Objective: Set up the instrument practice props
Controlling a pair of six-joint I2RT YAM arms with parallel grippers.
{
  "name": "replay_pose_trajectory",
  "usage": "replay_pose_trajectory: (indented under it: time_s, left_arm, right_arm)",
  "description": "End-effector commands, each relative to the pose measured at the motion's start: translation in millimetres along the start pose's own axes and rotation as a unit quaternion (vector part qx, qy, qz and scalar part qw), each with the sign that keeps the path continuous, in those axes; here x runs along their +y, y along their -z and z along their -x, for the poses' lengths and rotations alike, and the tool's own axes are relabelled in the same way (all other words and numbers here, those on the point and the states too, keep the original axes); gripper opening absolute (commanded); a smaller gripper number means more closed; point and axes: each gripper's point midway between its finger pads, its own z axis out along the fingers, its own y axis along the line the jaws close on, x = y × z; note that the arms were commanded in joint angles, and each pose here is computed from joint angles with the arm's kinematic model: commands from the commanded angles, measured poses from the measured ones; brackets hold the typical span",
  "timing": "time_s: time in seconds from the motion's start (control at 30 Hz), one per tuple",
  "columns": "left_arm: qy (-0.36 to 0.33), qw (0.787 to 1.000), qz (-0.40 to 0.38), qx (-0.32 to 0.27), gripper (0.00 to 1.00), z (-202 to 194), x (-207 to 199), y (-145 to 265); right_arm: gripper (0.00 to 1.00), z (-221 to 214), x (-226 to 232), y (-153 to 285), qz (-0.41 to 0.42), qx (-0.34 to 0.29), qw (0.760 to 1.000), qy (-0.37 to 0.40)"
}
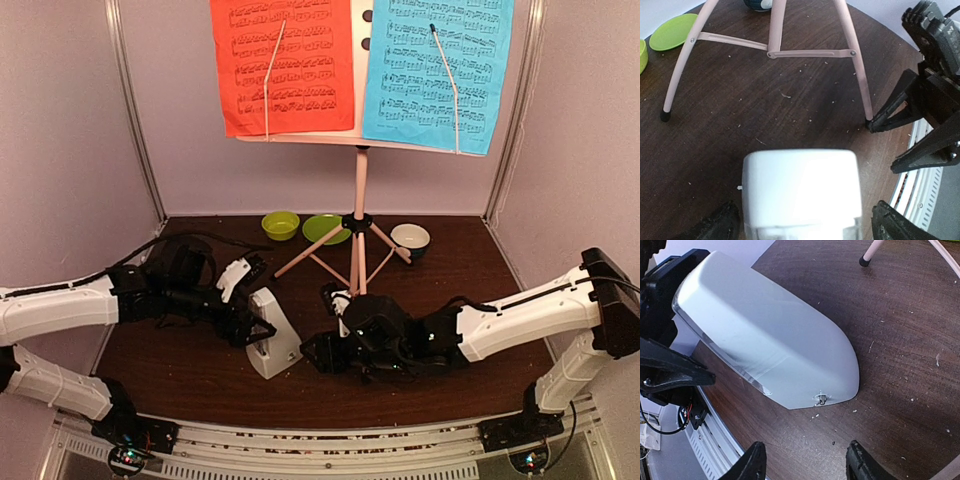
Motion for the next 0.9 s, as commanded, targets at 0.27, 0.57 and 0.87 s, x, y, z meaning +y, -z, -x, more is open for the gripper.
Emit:
replay_pose_trajectory:
  time_s: [0.27, 0.57, 0.87]
  left_arm:
    - [0.008, 0.999, 0.029, -0.028, 0.79, 5.8, 5.3, -29.6]
    - [0.035, 0.992, 0.105, -0.068, 0.42, 19.3, 23.9, -3.8]
    - [0.063, 0.985, 0.145, -0.066, 0.20, 30.5, 31.3, 19.5]
  right_arm:
    - [0.58, -15.4, -13.8, -9.8, -0.027, 0.006, 0.999, -0.030]
    - [0.61, -12.2, -14.0, -15.0, -0.045, -0.021, 0.999, 0.009]
    - [0.61, -14.2, 4.3, -43.6, -0.048, -0.064, 0.995, 0.060]
